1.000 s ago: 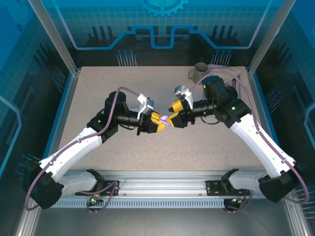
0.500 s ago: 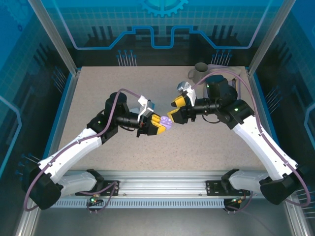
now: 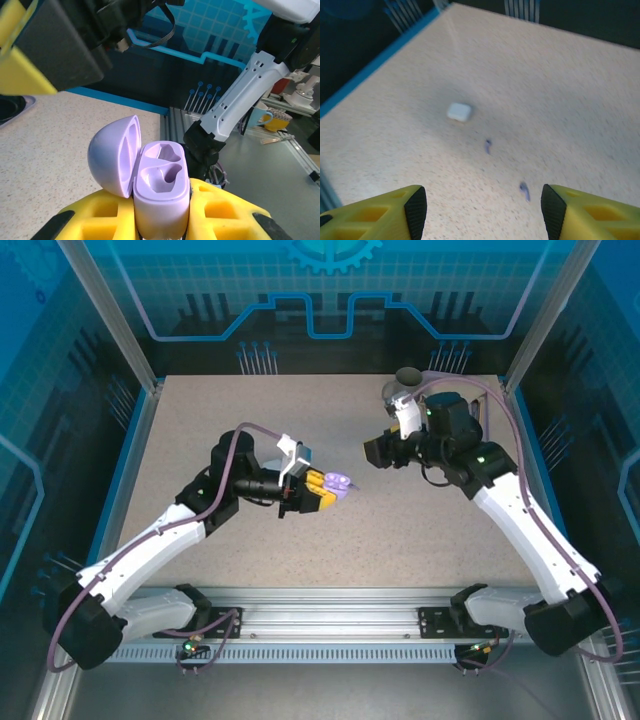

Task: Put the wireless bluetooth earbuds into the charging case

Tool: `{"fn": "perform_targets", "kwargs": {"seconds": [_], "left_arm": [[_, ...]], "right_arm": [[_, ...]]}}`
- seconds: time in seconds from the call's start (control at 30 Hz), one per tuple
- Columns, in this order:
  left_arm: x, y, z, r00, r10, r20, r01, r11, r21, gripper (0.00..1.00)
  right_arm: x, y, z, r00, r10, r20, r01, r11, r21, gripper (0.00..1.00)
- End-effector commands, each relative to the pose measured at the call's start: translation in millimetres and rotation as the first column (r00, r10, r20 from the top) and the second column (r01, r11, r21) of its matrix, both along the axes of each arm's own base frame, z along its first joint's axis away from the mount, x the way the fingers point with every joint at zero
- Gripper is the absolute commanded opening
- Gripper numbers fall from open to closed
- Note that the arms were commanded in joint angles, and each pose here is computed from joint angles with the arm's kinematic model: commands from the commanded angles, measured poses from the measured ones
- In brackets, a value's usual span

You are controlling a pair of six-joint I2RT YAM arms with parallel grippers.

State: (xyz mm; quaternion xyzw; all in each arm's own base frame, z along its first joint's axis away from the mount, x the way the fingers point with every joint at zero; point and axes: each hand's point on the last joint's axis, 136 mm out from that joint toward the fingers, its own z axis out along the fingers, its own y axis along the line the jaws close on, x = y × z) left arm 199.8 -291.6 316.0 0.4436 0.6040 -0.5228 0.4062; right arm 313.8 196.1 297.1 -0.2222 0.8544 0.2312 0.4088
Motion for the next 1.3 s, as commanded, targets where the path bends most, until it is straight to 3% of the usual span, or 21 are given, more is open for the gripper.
{"fn": "perform_targets", "kwargs": {"seconds": [0.0, 0.53, 1.27], "left_arm": [[7.3, 8.6, 8.3, 0.999, 0.046, 0.024, -0.045, 0.998, -0.052, 0.09], [20.0, 29.7, -14.3, 0.987, 0.149, -0.053, -0.154, 0.983, -0.102, 0.1], [22.2, 35.2, -34.4, 0.975, 0.199, -0.103, -0.206, 0.976, -0.068, 0.11]], "right_arm": [[8.9, -16.1, -43.3, 0.984, -0.114, -0.134, 0.105, 0.991, -0.077, 0.65], [32.0, 7.4, -155.0, 0.916, 0.014, -0.402, -0.119, 0.963, -0.24, 0.6], [53.5, 37.5, -234.4, 0.859, 0.041, -0.511, -0.278, 0.874, -0.398, 0.51]]}}
